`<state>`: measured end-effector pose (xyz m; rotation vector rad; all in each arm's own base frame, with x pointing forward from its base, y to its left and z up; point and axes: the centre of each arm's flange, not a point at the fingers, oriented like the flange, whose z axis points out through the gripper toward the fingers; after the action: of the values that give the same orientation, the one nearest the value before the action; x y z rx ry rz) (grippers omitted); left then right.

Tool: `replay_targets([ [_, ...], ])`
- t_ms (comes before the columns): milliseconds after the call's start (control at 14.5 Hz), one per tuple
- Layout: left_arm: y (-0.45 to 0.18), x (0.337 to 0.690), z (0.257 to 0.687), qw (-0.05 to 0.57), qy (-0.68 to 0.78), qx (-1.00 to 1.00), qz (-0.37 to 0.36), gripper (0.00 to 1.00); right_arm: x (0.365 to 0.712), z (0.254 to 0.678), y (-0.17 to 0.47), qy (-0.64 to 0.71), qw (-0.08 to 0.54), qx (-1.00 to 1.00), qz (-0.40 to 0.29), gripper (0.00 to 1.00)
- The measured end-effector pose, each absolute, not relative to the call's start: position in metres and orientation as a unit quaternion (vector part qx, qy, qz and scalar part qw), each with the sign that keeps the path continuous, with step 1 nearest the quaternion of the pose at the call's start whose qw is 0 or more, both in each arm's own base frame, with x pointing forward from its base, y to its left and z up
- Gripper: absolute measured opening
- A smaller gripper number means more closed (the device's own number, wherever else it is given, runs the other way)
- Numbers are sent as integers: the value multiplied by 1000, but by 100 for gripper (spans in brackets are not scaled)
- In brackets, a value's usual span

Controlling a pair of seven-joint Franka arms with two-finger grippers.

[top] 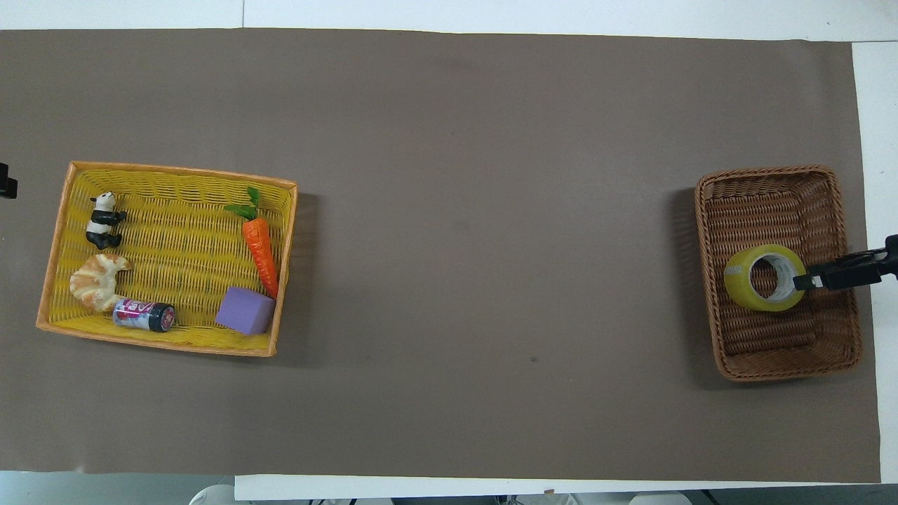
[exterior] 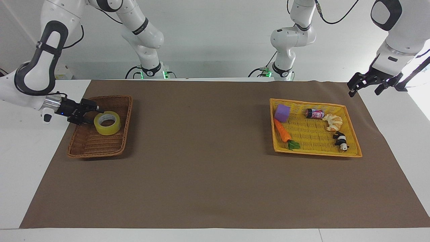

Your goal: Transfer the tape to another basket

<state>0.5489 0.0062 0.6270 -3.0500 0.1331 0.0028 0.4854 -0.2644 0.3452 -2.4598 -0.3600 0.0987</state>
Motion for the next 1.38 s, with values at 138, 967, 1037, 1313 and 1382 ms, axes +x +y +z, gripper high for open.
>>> replay_targets([
  [138,10,550,624,35,39,-999,4,100,492,369,-260,-160,290,-943,40,100],
  [967,4,546,650,10,39,-999,5,100,532,528,-118,-110,57,-990,73,100],
  [1037,4,546,653,10,39,-999,2,100,529,535,-115,-83,52,-992,77,100],
  [1313,-2,547,656,10,45,-999,-3,100,529,573,-99,-39,20,-996,83,100],
  [1382,-3,547,655,10,46,-999,-2,100,528,582,-90,-44,12,-995,86,100],
])
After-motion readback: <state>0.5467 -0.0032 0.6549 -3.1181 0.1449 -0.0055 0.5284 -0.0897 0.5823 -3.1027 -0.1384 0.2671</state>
